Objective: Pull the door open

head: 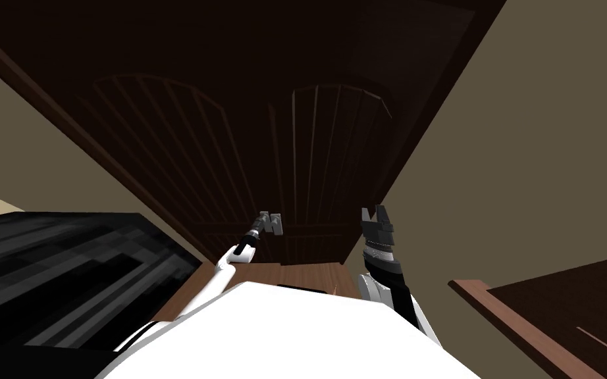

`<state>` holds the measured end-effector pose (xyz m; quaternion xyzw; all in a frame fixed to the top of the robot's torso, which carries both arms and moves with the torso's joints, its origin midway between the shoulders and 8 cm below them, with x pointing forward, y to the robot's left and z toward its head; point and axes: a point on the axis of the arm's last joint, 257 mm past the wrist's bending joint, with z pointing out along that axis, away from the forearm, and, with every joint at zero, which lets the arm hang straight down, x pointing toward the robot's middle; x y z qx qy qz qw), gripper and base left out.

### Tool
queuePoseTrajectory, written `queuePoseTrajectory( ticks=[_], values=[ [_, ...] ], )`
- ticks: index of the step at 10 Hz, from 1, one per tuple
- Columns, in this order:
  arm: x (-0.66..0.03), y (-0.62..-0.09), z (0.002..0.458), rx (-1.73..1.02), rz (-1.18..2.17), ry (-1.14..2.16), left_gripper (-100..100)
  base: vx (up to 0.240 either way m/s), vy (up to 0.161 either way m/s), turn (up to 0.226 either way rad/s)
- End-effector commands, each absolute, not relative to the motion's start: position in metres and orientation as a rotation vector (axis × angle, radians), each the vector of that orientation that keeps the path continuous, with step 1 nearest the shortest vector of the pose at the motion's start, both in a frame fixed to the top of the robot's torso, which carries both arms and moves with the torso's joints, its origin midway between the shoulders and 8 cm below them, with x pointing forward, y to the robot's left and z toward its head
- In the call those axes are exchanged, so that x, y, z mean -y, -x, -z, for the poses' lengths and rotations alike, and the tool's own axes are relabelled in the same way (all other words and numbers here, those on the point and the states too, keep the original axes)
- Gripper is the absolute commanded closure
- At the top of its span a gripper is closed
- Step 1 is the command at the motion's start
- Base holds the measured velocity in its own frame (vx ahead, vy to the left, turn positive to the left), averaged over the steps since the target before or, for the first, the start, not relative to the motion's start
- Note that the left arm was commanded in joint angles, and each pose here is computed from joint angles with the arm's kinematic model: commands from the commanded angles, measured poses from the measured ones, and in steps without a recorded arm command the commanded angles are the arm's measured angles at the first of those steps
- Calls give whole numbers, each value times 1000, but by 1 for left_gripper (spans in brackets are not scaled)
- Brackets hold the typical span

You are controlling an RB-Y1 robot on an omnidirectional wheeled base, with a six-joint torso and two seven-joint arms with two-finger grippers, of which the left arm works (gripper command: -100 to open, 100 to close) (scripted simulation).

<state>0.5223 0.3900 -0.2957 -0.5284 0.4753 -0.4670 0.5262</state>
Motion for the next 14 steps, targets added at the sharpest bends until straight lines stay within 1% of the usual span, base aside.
queuePoseTrajectory(
  ticks=[1, 4, 5, 6, 7, 8, 14],
  values=[
    [-391, -522, 296, -1136, 1114, 1264, 100, -27, 18, -29],
    [-391, -522, 296, -1136, 1114, 1264, 100, -7, 3, -3],
    [-412, -511, 304, -1138, 1073, 1282, 100, -102, 112, 98],
    [-412, -511, 304, -1138, 1073, 1282, 100, -123, 113, 125],
    [-430, -503, 308, -1136, 1040, 1293, 100, -171, 111, 186],
    [-424, -508, 306, -1139, 1059, 1285, -100, -199, 67, 67],
    [-391, -510, 302, -1157, 1128, 1257, -100, -179, -55, -29]
  ],
)
